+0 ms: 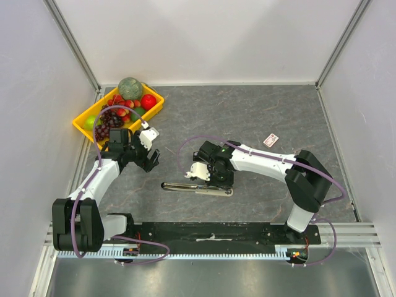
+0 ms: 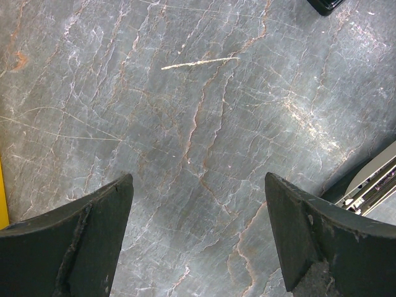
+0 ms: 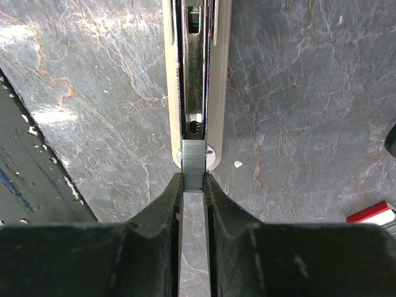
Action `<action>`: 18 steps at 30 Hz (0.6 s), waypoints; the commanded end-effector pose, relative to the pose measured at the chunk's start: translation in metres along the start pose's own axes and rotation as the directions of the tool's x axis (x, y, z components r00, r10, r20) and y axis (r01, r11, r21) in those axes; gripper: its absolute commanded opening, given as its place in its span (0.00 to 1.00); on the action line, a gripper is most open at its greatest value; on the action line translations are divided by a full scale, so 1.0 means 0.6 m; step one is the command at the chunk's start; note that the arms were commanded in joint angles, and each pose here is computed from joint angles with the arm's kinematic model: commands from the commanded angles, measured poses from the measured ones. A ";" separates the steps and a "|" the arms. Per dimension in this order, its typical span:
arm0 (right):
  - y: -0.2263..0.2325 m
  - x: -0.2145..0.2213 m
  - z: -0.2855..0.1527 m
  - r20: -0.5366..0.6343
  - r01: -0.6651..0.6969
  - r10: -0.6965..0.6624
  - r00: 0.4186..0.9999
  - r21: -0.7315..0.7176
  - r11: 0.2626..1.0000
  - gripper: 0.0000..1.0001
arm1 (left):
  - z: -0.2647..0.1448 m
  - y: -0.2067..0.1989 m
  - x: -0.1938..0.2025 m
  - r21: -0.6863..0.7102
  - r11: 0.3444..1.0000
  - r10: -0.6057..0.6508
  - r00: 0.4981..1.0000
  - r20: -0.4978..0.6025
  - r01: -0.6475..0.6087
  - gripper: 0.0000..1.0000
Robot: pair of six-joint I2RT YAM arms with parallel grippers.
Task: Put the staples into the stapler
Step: Install the staple into the stapler.
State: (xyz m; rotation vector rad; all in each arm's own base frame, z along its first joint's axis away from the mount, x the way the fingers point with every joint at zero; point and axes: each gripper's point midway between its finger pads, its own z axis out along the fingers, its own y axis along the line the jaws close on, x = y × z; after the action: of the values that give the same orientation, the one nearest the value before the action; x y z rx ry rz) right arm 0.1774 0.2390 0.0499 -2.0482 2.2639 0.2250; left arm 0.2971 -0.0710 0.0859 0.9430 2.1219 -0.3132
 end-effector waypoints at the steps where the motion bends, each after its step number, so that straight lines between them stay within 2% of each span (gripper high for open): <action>1: -0.010 -0.019 -0.010 0.033 0.004 -0.005 0.999 0.029 1.000 0.23 | 0.000 0.009 -0.009 -0.022 1.000 -0.016 1.000 0.025 0.017 0.92; 18: -0.009 -0.019 -0.026 0.052 0.029 -0.031 0.998 0.039 0.999 0.33 | 0.001 0.009 -0.011 -0.018 1.000 -0.010 0.999 0.030 0.011 0.92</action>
State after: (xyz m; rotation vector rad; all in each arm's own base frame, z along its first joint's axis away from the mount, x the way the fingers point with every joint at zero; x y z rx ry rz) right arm 0.1776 0.2392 0.0499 -2.0490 2.2621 0.2251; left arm 0.2972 -0.0710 0.0859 0.9426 2.1218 -0.3132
